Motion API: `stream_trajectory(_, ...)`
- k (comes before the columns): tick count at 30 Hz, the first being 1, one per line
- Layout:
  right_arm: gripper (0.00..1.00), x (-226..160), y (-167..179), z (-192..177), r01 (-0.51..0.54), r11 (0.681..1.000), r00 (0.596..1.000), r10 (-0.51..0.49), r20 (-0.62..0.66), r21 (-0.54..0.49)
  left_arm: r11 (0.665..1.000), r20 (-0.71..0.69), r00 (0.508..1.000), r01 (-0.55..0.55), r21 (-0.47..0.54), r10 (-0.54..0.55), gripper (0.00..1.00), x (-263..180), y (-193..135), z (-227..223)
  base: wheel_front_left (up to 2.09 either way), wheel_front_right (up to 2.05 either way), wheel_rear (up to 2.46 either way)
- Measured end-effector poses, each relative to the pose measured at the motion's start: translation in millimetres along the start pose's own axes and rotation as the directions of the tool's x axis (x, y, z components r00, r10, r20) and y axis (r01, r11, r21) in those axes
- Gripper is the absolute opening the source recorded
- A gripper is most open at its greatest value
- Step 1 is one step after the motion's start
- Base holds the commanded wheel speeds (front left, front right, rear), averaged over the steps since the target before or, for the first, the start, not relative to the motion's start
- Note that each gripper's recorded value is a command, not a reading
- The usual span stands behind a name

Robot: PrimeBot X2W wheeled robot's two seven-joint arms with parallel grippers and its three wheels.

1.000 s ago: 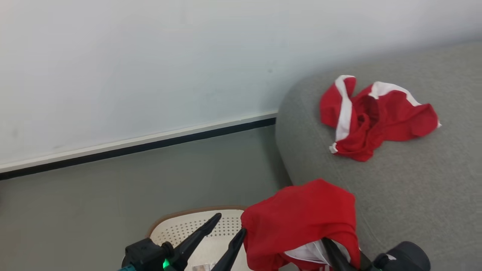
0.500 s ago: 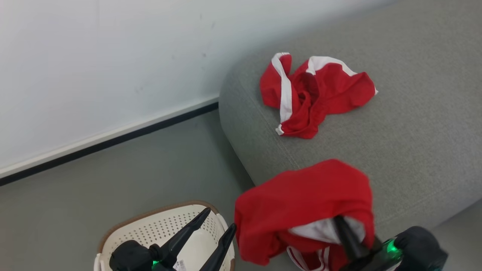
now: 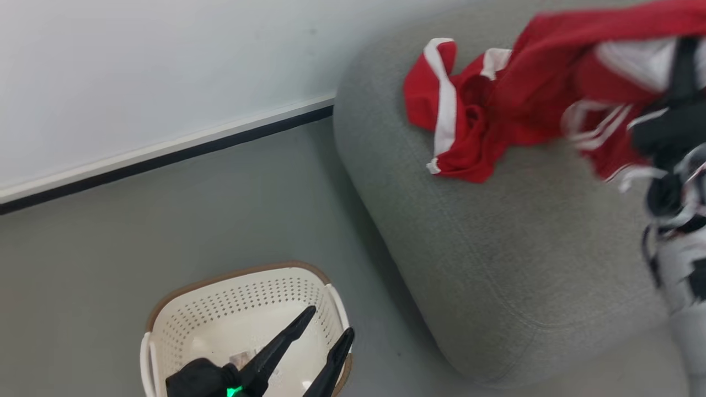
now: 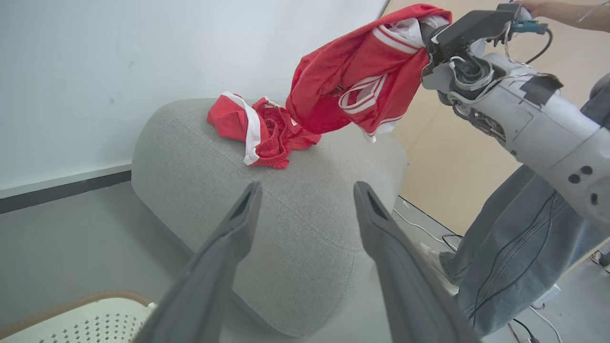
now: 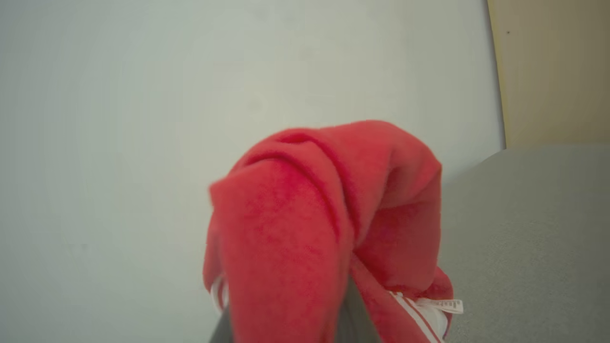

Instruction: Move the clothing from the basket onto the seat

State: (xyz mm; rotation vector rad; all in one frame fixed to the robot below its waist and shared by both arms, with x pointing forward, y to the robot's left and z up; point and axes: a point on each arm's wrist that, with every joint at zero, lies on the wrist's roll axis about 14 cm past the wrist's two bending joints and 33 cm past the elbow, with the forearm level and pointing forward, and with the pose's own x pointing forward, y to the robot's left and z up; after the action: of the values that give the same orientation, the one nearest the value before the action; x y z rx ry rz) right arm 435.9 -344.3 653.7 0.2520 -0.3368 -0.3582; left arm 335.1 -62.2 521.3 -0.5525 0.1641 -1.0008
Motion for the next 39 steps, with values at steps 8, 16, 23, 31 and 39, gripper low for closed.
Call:
stream_trajectory(8,0.00,60.7,-29.7,14.6,0.110,0.993,0.993,-0.109,0.040,-0.038,0.991,-0.045,0.990,-0.132,0.012,0.133,1.00,-42.9,31.3,-7.3,0.00,0.00,0.00)
stream_trajectory(16,0.00,84.6,-28.1,-37.9,0.147,0.989,0.989,-0.147,0.002,-0.012,0.961,-0.079,0.958,-0.274,0.039,0.277,1.00,-83.4,67.9,-3.2,0.00,0.00,0.00)
stream_trajectory(23,0.00,71.3,-16.7,-153.1,0.223,0.974,0.958,-0.211,-0.195,0.044,0.919,-0.167,0.903,-0.390,0.064,0.395,1.00,-115.2,109.0,-14.8,0.00,0.00,0.00)
stream_trajectory(31,0.37,64.4,1.5,-220.6,0.195,0.980,0.926,-0.194,-0.324,-0.029,0.904,-0.178,0.887,-0.425,0.051,0.427,1.00,-111.3,141.0,-20.3,0.00,0.00,0.00)
stream_trajectory(39,1.00,67.8,0.5,-200.1,0.081,0.976,0.944,-0.140,-0.298,-0.204,0.928,-0.132,0.919,-0.374,0.011,0.372,1.00,-82.9,142.2,-14.7,0.00,0.00,0.00)
